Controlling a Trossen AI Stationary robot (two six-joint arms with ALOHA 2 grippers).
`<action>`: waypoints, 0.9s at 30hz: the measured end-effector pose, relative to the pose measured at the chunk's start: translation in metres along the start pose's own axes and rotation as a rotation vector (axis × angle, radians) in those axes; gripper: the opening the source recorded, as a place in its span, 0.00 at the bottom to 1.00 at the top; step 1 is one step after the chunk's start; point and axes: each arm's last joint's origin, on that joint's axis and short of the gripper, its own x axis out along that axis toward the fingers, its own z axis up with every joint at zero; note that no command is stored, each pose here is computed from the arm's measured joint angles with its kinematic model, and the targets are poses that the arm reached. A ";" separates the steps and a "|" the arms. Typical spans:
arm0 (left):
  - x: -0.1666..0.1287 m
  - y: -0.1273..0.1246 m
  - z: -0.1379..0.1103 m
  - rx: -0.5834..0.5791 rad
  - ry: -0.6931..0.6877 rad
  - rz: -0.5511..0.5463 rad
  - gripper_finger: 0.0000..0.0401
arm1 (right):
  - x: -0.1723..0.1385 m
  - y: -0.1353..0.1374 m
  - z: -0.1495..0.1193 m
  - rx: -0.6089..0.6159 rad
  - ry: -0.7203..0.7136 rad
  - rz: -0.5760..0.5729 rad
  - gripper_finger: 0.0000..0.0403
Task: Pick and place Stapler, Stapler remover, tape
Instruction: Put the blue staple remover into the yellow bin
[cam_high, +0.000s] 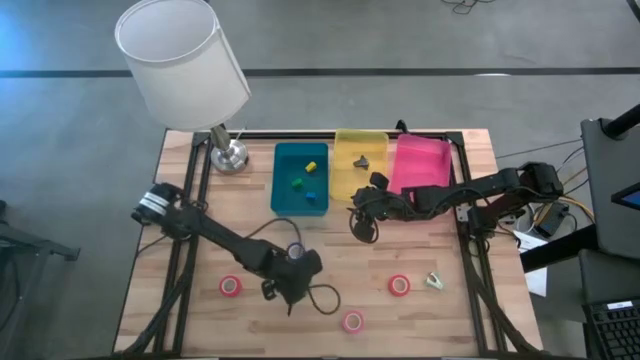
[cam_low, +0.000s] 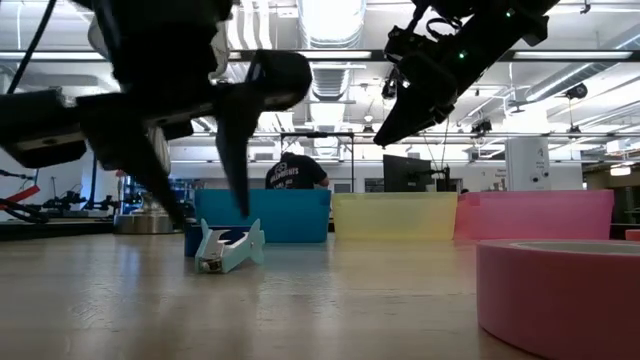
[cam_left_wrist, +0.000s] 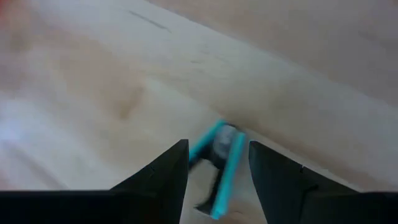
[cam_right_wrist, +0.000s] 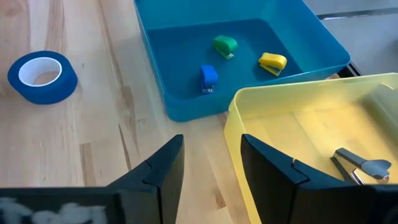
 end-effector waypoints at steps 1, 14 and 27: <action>0.003 0.001 0.002 0.030 0.025 -0.026 0.43 | 0.000 0.000 0.000 0.000 0.000 0.000 0.37; 0.018 0.016 0.013 0.285 0.158 0.008 0.43 | 0.000 0.000 0.000 0.000 0.001 0.000 0.39; 0.024 0.023 0.009 0.349 0.151 0.023 0.43 | 0.000 0.000 0.000 -0.007 0.001 0.000 0.37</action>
